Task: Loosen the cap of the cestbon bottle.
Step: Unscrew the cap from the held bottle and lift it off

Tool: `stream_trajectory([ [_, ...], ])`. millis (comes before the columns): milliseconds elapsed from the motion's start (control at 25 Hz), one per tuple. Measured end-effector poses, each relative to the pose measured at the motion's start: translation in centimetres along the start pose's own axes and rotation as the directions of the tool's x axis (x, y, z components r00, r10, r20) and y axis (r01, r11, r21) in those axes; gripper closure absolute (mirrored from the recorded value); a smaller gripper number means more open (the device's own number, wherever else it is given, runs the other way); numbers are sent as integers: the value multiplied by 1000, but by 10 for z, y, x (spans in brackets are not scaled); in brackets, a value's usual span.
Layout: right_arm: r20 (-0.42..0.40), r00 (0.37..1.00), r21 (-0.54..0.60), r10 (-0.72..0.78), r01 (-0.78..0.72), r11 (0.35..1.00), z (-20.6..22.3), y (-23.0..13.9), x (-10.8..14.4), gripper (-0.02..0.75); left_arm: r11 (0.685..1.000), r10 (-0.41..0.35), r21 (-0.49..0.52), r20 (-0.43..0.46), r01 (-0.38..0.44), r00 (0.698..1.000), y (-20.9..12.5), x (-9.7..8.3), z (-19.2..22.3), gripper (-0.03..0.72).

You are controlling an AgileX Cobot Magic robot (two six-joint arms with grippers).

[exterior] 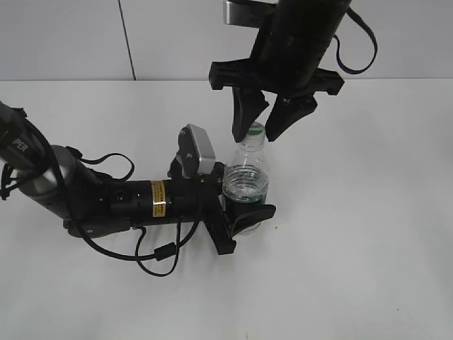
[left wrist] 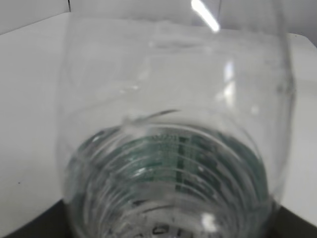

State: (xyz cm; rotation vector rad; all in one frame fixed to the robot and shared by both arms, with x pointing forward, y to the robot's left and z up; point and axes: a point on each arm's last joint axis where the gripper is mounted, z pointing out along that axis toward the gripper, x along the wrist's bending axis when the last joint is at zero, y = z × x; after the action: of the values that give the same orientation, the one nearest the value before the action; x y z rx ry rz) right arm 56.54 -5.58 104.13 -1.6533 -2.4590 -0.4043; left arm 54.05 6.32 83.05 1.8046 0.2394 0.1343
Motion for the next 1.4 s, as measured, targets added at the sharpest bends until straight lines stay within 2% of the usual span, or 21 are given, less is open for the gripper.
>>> stream_trajectory([
  [80,-1,1000,0,0,0,1000,0,0,0,428,1000,0,0,0,0,1000,0,0,0,284],
  [120,-1,1000,-1,0,0,1000,0,0,0,438,1000,0,0,0,0,1000,0,0,0,284],
  [400,-1,1000,-2,-22,22,1000,0,0,0,438,1000,0,0,0,0,1000,0,0,0,285],
  [520,-1,993,-2,-122,122,993,0,0,0,438,1000,0,0,0,0,1000,0,0,0,285],
  [600,-1,965,-2,-264,264,965,0,0,0,438,1000,0,0,0,0,1000,0,0,0,285],
  [760,0,849,-2,-528,528,849,0,0,0,438,1000,1,0,0,-1,1000,0,0,0,285],
  [920,1,710,-3,-704,704,710,-1,0,0,438,1000,5,0,1,-5,1000,0,0,0,285],
  [1160,5,516,-2,-856,856,516,-2,0,0,440,1000,8,1,2,-8,1000,0,0,0,286],
  [1400,5,352,-1,-936,936,352,-2,0,0,441,1000,9,1,2,-9,1000,0,0,0,286],
])
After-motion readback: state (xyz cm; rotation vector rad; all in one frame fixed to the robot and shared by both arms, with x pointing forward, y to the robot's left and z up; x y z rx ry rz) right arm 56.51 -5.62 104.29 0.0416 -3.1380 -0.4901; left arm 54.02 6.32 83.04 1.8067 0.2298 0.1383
